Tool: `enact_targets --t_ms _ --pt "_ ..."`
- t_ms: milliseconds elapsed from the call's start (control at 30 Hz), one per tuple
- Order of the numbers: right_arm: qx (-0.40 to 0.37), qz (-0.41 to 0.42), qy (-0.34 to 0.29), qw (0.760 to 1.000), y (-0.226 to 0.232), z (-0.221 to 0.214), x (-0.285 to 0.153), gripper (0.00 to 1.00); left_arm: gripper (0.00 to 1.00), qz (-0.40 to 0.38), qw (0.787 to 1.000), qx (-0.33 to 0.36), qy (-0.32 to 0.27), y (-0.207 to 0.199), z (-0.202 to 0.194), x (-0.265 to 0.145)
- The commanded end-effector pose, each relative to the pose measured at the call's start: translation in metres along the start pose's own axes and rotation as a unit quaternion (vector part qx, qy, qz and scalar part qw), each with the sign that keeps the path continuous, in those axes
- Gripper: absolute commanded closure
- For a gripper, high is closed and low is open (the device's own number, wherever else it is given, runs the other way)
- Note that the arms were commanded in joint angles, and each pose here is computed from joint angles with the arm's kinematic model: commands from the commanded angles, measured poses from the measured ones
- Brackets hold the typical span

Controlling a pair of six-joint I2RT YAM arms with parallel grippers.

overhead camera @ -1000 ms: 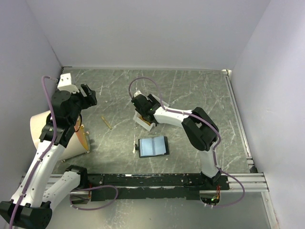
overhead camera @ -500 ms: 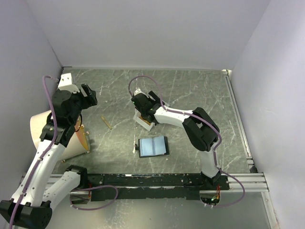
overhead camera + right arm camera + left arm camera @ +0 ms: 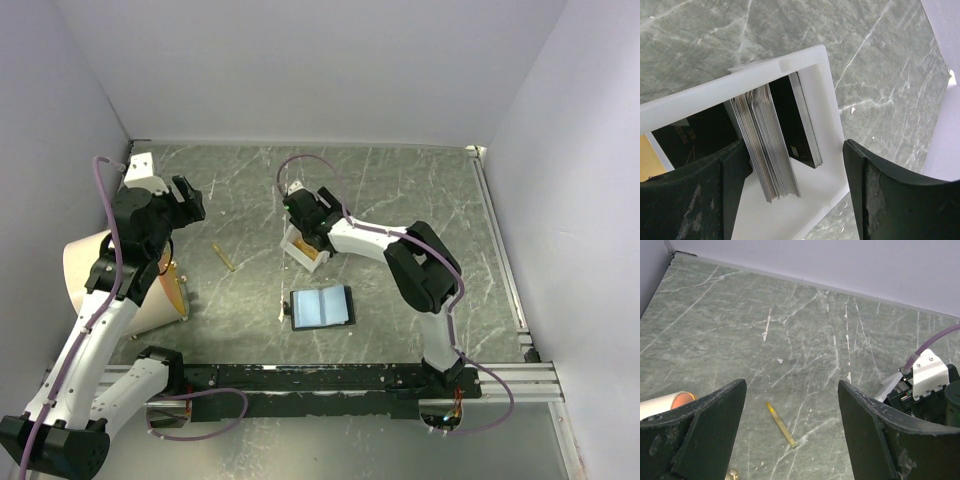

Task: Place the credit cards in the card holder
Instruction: Pick up the credit card from the storage box.

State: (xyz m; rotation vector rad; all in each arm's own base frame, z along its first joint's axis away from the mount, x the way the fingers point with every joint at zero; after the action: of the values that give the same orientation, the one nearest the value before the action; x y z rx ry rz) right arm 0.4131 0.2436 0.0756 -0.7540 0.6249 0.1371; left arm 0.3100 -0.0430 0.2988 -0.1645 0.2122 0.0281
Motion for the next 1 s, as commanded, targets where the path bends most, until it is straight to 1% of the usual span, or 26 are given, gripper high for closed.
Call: enact_targets --t_ms 0,167,300,467,600,667,767,967 --pt "0.028 0.019 0.002 0.999 -0.004 0.002 0.006 0.27 0.15 -0.002 1.0 0.003 -0.015 0.0 0.007 -0.001" --pt "0.037 0.026 0.006 0.999 -0.006 -0.001 0.01 0.35 0.16 -0.005 1.0 0.003 -0.015 -0.001 0.007 0.0" --pt "0.055 0.032 -0.005 0.998 -0.015 0.005 0.006 0.41 0.16 -0.005 1.0 0.004 -0.014 -0.001 0.006 0.0" --pt "0.06 0.029 0.001 0.998 -0.019 0.004 0.006 0.4 0.17 -0.006 1.0 0.003 -0.014 -0.001 0.006 -0.001" --pt "0.063 0.033 0.001 0.997 -0.019 0.005 0.002 0.34 0.17 -0.007 1.0 0.003 -0.014 -0.002 0.006 -0.001" --pt "0.06 0.035 0.002 0.998 -0.018 0.004 0.001 0.34 0.17 -0.007 1.0 0.003 -0.014 -0.001 0.006 -0.001" --pt "0.056 0.036 0.002 0.998 -0.015 0.005 -0.002 0.35 0.17 -0.008 1.0 0.003 -0.014 -0.002 0.006 0.0" --pt "0.05 0.03 0.005 0.998 -0.013 0.004 -0.002 0.39 0.17 -0.008 1.0 0.004 -0.013 -0.002 0.005 0.0"
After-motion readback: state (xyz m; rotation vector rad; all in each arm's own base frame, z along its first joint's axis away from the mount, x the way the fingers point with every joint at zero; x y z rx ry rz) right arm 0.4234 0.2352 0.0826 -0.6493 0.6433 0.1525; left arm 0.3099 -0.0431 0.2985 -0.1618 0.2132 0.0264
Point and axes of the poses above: each gripper's point midway between its finger pads, its own x axis out along the fingers, its own y axis along the line the jaws close on, z = x × y, the point moved 1 cm from there along -x, back along the fingers, and after that the axes turned 4 degrees about x, right-handed, at the moved point
